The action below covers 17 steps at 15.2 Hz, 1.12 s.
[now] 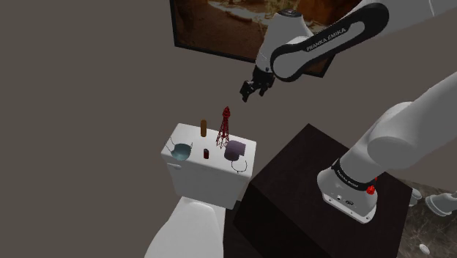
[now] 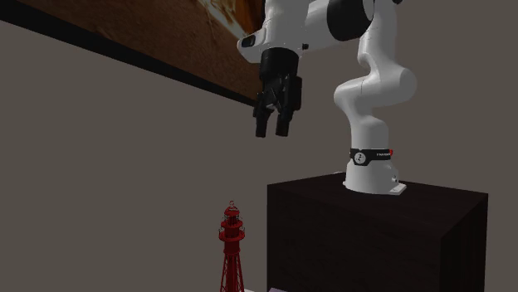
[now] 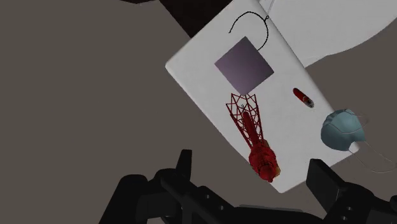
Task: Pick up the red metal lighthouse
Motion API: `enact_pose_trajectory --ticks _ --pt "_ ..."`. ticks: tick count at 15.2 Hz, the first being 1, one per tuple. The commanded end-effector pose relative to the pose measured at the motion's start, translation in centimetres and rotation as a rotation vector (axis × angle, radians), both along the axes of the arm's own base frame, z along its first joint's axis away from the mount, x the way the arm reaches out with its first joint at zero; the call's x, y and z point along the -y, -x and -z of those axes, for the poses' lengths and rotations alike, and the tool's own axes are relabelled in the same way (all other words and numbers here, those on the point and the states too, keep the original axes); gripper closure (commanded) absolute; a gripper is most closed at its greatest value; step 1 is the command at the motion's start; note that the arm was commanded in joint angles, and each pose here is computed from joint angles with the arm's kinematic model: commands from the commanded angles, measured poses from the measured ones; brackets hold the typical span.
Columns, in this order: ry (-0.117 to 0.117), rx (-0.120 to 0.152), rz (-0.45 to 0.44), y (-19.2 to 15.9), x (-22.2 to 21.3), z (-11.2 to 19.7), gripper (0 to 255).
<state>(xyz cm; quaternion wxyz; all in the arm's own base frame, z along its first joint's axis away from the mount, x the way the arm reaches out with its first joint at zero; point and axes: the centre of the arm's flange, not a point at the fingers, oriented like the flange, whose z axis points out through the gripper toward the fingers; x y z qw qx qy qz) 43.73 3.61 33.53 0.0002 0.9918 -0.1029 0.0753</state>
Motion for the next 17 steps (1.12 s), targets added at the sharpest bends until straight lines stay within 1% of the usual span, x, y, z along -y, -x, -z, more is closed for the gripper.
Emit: enact_pose_trajectory --ticks 1,10,17 --pt "-0.015 0.027 0.023 -1.6 -0.8 1.7 0" --pt "-0.072 0.13 0.122 -9.0 -2.5 9.3 0" --pt "-0.072 0.13 0.122 -9.0 -2.5 13.0 0"
